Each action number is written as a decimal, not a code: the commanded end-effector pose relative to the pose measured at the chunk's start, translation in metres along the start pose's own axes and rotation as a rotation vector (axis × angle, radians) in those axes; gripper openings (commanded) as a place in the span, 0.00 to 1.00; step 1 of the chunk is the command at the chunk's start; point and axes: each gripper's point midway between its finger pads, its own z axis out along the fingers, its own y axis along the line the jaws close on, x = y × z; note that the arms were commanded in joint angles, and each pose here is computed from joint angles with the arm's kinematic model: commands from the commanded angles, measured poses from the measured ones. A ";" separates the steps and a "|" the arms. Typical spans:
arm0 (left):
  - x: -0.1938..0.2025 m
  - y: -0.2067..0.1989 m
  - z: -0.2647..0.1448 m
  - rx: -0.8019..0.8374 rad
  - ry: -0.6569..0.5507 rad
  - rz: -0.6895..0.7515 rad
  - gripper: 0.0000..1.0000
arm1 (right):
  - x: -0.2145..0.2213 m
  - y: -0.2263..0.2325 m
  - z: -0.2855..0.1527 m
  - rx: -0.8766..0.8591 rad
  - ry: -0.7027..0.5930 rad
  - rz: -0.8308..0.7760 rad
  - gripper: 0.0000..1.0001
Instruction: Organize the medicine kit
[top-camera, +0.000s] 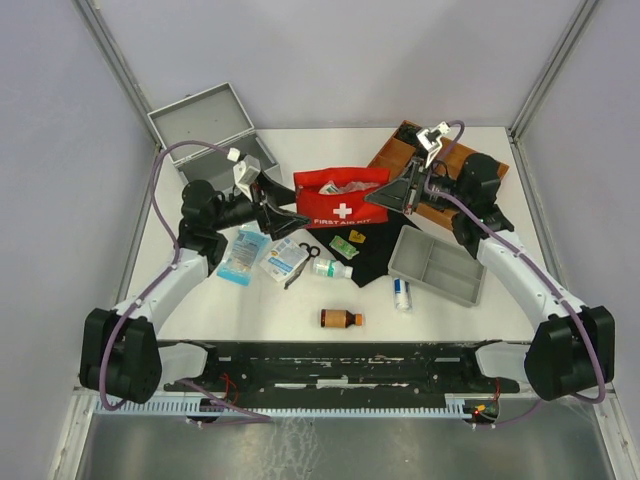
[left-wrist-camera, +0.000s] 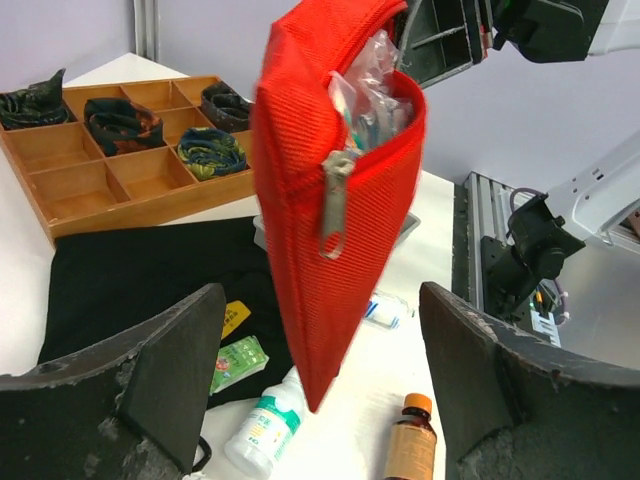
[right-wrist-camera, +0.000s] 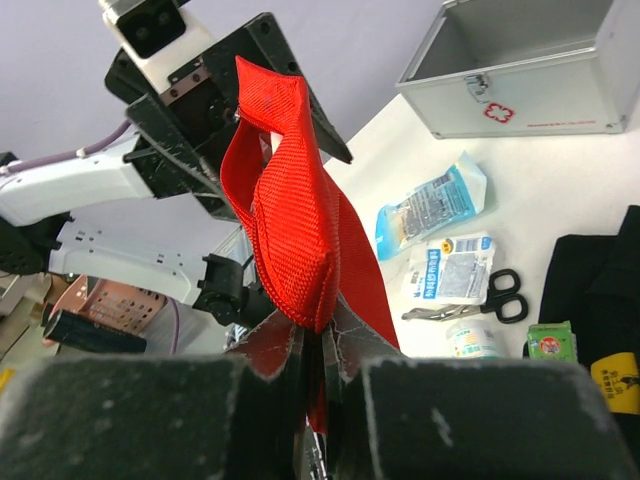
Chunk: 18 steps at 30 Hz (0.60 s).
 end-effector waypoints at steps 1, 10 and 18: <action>-0.013 -0.014 0.005 0.090 -0.034 0.006 0.82 | -0.003 0.022 0.004 -0.097 0.006 -0.077 0.08; -0.009 -0.021 0.005 0.116 -0.029 0.009 0.61 | 0.012 0.011 0.013 -0.080 0.065 -0.066 0.09; -0.001 -0.031 -0.004 0.118 -0.027 0.049 0.67 | 0.006 0.006 0.013 -0.040 0.045 -0.068 0.07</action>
